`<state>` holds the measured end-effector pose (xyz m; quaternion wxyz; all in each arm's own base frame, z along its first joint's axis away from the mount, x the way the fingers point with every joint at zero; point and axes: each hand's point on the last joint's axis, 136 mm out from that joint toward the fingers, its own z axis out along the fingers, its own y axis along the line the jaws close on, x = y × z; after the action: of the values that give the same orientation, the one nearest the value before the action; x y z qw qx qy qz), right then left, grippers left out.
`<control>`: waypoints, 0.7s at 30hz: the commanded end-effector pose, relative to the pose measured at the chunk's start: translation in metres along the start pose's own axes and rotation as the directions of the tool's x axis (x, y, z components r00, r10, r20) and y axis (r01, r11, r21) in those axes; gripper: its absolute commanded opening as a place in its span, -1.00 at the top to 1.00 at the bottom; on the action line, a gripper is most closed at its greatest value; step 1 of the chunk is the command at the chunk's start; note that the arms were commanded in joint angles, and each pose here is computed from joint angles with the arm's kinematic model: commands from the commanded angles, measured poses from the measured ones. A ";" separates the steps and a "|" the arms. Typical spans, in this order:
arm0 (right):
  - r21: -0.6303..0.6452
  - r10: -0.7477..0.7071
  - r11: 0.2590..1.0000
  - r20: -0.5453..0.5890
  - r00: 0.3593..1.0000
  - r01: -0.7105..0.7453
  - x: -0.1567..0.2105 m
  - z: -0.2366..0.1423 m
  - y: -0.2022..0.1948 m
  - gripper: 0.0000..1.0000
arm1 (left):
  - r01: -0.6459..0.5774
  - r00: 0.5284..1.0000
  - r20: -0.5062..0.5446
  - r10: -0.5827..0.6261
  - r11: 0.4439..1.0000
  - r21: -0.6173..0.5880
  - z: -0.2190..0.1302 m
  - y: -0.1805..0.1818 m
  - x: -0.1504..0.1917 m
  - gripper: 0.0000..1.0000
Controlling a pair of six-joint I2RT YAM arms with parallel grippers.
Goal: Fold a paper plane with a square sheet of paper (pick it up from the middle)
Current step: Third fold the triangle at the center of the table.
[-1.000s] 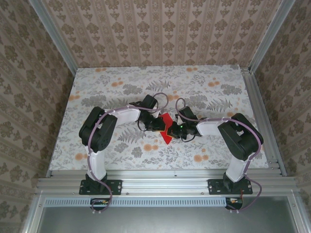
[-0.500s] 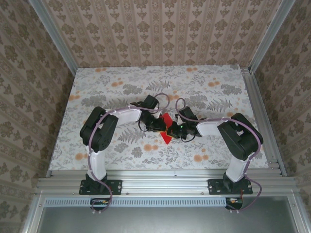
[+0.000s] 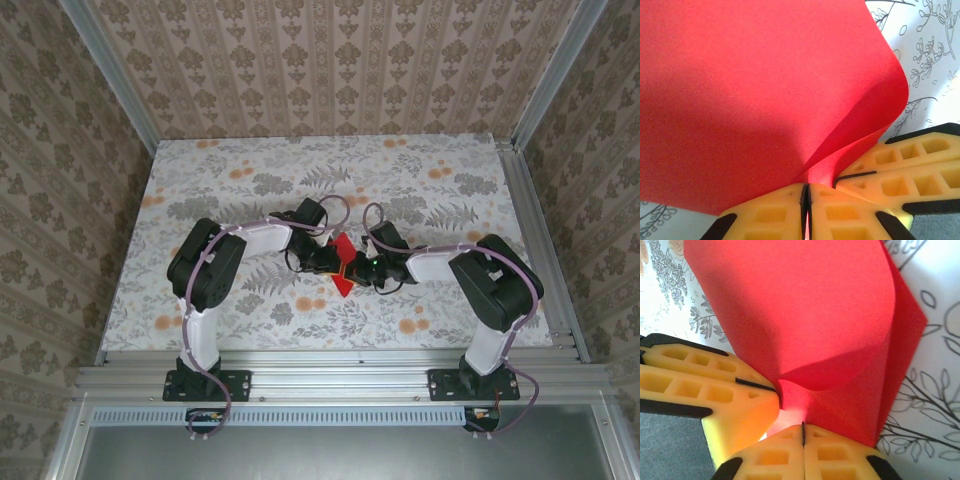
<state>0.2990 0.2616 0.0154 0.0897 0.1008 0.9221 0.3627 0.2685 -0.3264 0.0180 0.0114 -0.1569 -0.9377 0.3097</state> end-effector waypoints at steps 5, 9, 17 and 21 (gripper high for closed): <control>-0.028 0.039 0.999 0.062 0.997 -0.038 -0.005 -0.020 0.001 0.66 | -0.007 0.995 -0.100 -0.012 0.983 -0.184 0.016 0.044 0.027 0.81; -0.065 0.050 0.997 0.100 0.994 -0.044 -0.013 -0.032 0.006 0.66 | -0.039 0.993 -0.119 0.011 0.970 -0.239 0.019 0.051 0.032 0.82; -0.119 0.072 0.991 0.127 0.989 -0.057 -0.029 -0.035 0.015 0.72 | -0.094 0.989 -0.141 0.049 0.938 -0.333 0.017 0.060 0.036 0.82; -0.117 0.092 0.990 0.124 0.988 -0.077 -0.036 -0.027 0.011 0.75 | -0.104 0.988 -0.142 0.057 0.932 -0.347 0.017 0.062 0.037 0.82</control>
<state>0.3178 0.2388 0.0435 0.1374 0.1522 0.8948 0.3965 0.2685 -0.3264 0.0160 -0.0194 -0.2143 -0.9459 0.2427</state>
